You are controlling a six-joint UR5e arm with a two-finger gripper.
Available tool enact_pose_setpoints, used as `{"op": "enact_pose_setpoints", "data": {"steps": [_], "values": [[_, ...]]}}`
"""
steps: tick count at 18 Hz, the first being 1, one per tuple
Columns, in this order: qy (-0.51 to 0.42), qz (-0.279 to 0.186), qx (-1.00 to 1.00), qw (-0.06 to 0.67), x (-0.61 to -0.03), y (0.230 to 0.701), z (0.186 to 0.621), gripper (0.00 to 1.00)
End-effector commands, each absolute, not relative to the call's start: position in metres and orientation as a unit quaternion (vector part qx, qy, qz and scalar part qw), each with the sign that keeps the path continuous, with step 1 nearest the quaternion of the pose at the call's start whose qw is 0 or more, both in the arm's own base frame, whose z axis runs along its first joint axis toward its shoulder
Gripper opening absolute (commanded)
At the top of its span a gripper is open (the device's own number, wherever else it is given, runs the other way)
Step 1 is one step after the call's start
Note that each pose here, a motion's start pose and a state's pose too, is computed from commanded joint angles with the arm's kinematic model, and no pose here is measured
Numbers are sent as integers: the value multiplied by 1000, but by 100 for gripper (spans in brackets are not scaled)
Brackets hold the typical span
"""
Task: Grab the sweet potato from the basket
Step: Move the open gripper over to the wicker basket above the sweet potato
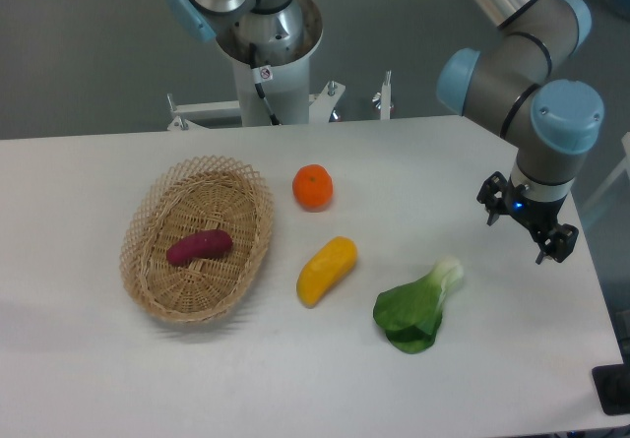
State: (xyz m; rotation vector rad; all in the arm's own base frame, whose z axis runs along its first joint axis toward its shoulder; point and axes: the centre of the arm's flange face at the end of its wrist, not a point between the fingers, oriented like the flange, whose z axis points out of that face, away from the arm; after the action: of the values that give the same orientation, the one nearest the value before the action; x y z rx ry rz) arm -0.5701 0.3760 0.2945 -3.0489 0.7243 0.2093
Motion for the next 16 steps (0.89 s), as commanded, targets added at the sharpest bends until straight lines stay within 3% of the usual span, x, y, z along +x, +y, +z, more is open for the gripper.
{"op": "enact_pose_setpoints", "data": {"steps": [16], "values": [[269,52,-962,7,-496,427,291,100]]}}
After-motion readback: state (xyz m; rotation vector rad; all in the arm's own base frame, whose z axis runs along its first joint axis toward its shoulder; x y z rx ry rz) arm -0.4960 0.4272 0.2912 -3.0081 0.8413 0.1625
